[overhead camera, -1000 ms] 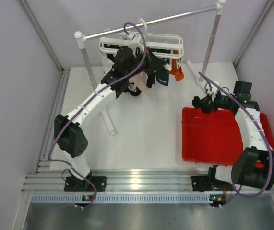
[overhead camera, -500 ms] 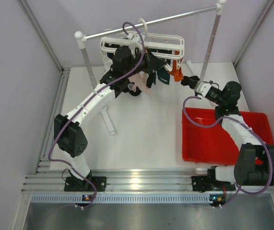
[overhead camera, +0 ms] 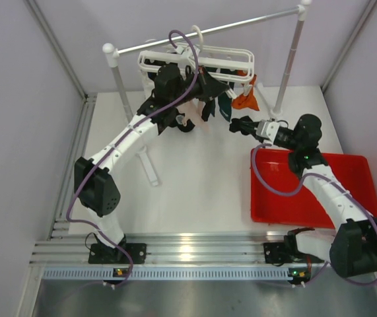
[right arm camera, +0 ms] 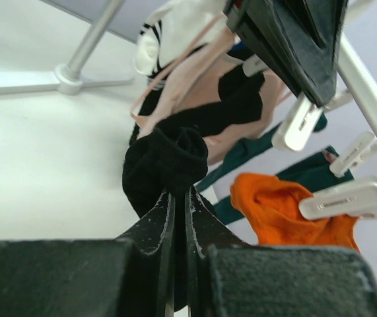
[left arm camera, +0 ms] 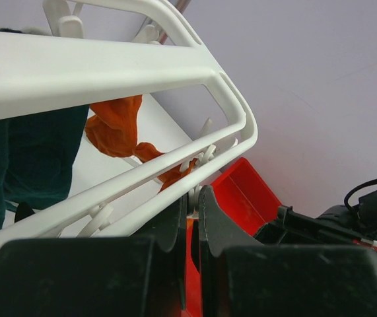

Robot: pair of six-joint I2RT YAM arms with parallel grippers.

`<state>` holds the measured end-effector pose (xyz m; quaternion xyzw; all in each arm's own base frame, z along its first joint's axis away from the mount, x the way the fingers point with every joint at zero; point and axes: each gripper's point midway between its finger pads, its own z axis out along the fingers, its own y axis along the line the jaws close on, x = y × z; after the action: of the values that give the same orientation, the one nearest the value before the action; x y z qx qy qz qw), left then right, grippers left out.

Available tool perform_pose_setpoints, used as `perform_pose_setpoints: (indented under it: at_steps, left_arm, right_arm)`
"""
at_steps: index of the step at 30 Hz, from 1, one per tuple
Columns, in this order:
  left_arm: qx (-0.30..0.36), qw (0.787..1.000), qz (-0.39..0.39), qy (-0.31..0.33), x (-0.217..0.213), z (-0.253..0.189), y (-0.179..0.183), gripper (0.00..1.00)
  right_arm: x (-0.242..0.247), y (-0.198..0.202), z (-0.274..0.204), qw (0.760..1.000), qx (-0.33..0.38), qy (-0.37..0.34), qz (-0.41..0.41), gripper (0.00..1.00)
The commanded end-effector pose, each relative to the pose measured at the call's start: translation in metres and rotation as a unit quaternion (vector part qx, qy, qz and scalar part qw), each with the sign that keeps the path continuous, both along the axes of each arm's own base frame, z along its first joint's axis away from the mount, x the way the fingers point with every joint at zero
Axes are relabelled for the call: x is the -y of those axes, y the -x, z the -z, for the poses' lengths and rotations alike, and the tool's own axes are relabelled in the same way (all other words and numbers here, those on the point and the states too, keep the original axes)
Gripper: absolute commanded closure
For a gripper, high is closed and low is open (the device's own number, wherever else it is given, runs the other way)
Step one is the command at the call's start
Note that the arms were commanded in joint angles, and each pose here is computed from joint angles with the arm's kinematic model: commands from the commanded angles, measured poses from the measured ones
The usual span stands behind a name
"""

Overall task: Clip the socks to the hanger
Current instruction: Clamp the sock onto the hanger.

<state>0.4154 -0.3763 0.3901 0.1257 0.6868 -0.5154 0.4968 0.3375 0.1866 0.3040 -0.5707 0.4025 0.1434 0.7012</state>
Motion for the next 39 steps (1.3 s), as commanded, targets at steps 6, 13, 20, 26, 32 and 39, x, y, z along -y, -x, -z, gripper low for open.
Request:
perform_pose_setpoints:
  at_steps: [6, 13, 20, 26, 32, 39]
  left_arm:
    - [0.002, 1.000, 0.014, 0.005, 0.000, -0.001, 0.005, 1.00]
    - [0.008, 1.000, 0.020, 0.004, -0.001, -0.004, 0.009, 1.00]
    - [0.010, 1.000, 0.021, 0.003, -0.002, -0.004, 0.009, 1.00]
    - [0.004, 1.000, 0.026, 0.000, -0.002, 0.001, 0.008, 1.00]
    - [0.001, 0.999, 0.033, -0.001, 0.000, 0.003, 0.009, 1.00]
    - [0.000, 0.999, 0.039, -0.003, 0.001, 0.003, 0.010, 1.00]
  right_arm:
    - [-0.026, 0.000, -0.028, 0.999, -0.023, -0.018, -0.017, 1.00]
    - [-0.021, -0.037, -0.022, 0.998, -0.043, -0.023, 0.029, 1.00]
    - [-0.014, -0.057, -0.022, 0.996, -0.040, -0.033, 0.069, 1.00]
    - [-0.010, -0.062, -0.031, 0.994, -0.033, -0.049, 0.087, 1.00]
    - [-0.010, -0.067, -0.039, 0.993, -0.038, -0.062, 0.090, 1.00]
    - [-0.009, -0.071, -0.046, 0.992, -0.044, -0.072, 0.093, 1.00]
